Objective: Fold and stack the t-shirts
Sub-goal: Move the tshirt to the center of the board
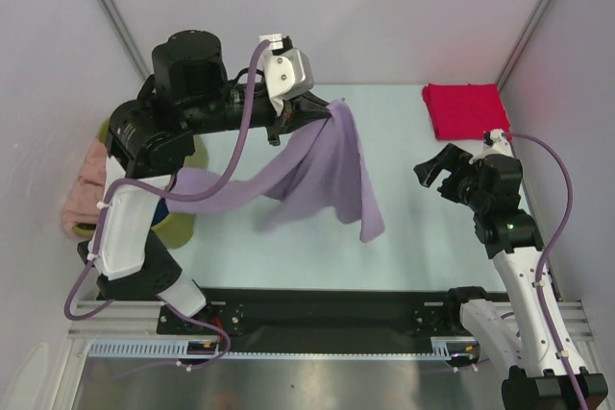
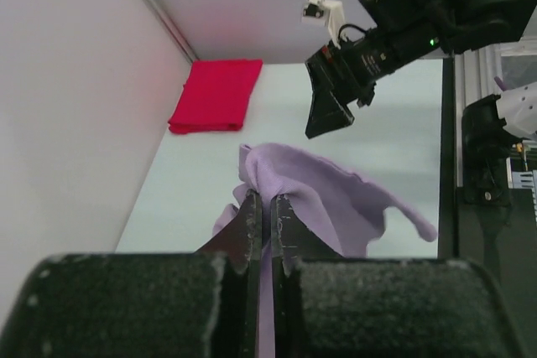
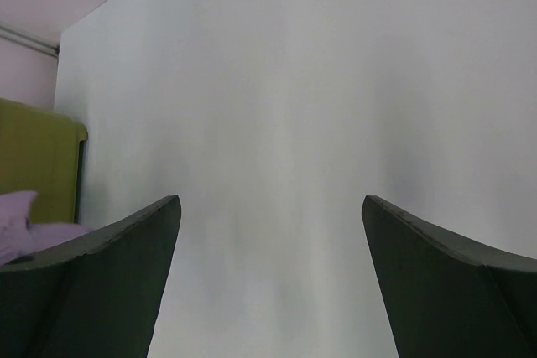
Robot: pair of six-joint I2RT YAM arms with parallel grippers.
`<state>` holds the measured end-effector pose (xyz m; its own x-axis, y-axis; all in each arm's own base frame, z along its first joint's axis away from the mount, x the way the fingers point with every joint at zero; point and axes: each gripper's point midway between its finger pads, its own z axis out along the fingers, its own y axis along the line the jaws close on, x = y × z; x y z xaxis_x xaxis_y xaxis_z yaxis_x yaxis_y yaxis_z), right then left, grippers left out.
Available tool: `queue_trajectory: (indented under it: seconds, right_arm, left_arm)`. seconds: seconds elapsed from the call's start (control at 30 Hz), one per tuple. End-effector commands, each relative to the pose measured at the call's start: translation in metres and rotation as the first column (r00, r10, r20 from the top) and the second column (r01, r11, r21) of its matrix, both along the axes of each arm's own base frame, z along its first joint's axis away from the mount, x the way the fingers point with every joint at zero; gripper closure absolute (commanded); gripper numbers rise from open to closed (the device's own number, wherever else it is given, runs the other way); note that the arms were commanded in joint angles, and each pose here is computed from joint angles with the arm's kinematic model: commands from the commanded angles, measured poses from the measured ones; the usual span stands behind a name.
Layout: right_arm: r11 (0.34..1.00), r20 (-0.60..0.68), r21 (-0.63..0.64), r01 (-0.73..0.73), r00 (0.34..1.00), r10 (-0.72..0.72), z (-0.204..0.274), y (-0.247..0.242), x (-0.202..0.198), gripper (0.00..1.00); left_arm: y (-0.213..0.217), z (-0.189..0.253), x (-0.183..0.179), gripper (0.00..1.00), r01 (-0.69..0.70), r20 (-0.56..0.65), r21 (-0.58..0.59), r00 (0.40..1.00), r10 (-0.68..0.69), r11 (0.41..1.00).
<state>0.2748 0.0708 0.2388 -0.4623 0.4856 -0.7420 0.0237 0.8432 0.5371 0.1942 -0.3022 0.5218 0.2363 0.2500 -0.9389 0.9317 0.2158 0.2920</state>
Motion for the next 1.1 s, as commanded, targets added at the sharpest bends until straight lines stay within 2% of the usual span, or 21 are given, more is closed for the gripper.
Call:
queue_trajectory:
  seconds: [0.0, 0.1, 0.23, 0.33, 0.5, 0.53, 0.6, 0.63, 0.7, 0.73, 0.8, 0.87, 0.9, 0.93, 0.97, 1.03, 1.07]
  right_arm:
    - [1.000, 0.053, 0.012, 0.005, 0.999, -0.005, 0.020, 0.001, 0.002, 0.04]
    - [1.000, 0.050, 0.009, 0.010, 0.999, -0.011, 0.020, 0.000, 0.004, 0.04]
    - [1.000, 0.042, 0.010, 0.017, 0.999, -0.018, 0.019, -0.001, 0.006, 0.04]
    - [1.000, 0.030, -0.003, 0.029, 0.999, -0.029, 0.015, -0.004, 0.006, 0.04]
    - [0.998, 0.012, -0.023, 0.055, 0.998, -0.055, 0.013, -0.009, 0.007, 0.04]
    - [0.998, 0.004, -0.028, 0.059, 0.998, -0.059, 0.011, -0.011, 0.006, 0.04]
    - [0.997, -0.005, -0.040, 0.066, 0.998, -0.066, 0.009, -0.013, 0.006, 0.03]
    - [0.997, -0.015, -0.045, 0.069, 0.997, -0.070, 0.007, -0.014, 0.005, 0.03]
    - [0.997, -0.027, -0.048, 0.065, 0.997, -0.066, 0.004, -0.013, 0.004, 0.04]
    - [0.997, -0.043, -0.046, 0.063, 0.997, -0.065, 0.000, -0.012, 0.004, 0.05]
    - [0.998, -0.071, -0.036, 0.052, 0.996, -0.055, -0.007, -0.009, 0.004, 0.07]
    - [0.999, -0.110, -0.017, 0.042, 0.993, -0.044, -0.015, -0.005, 0.004, 0.09]
    - [0.999, -0.132, -0.011, 0.038, 0.991, -0.039, -0.022, -0.002, 0.003, 0.10]
    - [0.999, -0.152, -0.006, 0.033, 0.988, -0.033, -0.027, 0.001, 0.002, 0.11]
    - [1.000, -0.185, 0.007, 0.021, 0.983, -0.019, -0.035, 0.008, 0.001, 0.14]
    - [1.000, -0.251, 0.011, 0.014, 0.968, -0.011, -0.053, 0.014, -0.003, 0.16]
    - [1.000, -0.300, 0.009, 0.019, 0.954, -0.015, -0.065, 0.019, -0.005, 0.18]
  left_arm:
    - [-0.008, 0.047, -0.025, 1.00, 0.087, 0.102, -0.129, 0.992, -0.074, 0.988]
    - [-0.017, 0.047, -0.026, 1.00, 0.100, 0.103, -0.130, 0.991, -0.087, 0.986]
    - [-0.029, 0.004, 0.008, 1.00, 0.019, 0.067, -0.018, 0.998, -0.017, 1.000]
    - [-0.037, -0.039, 0.043, 1.00, -0.029, -0.003, 0.042, 1.000, 0.029, 0.999]
    - [-0.005, -0.106, 0.130, 1.00, -0.233, -0.101, 0.097, 0.965, 0.243, 0.968]
    - [0.014, -0.130, 0.159, 1.00, -0.308, -0.115, 0.120, 0.940, 0.321, 0.944]
    - [0.037, -0.155, 0.187, 0.99, -0.390, -0.121, 0.147, 0.905, 0.408, 0.909]
    - [0.063, -0.180, 0.212, 1.00, -0.465, -0.133, 0.178, 0.862, 0.489, 0.867]
    - [0.091, -0.215, 0.237, 1.00, -0.532, -0.176, 0.224, 0.802, 0.571, 0.817]
    - [0.120, -0.234, 0.254, 1.00, -0.592, -0.196, 0.253, 0.743, 0.640, 0.765]
    - [0.148, -0.268, 0.271, 1.00, -0.641, -0.236, 0.312, 0.663, 0.711, 0.701]
    - [0.182, -0.297, 0.283, 0.98, -0.696, -0.222, 0.380, 0.571, 0.791, 0.609]
    - [0.189, -0.313, 0.283, 0.92, -0.693, -0.223, 0.418, 0.549, 0.806, 0.588]
    - [0.194, -0.321, 0.282, 0.81, -0.689, -0.223, 0.440, 0.538, 0.813, 0.576]
    - [0.195, -0.327, 0.279, 0.48, -0.675, -0.223, 0.457, 0.543, 0.810, 0.579]
    - [0.191, -0.330, 0.270, 0.22, -0.650, -0.251, 0.463, 0.555, 0.793, 0.602]
    - [0.182, -0.326, 0.265, 0.02, -0.632, -0.291, 0.440, 0.571, 0.767, 0.638]
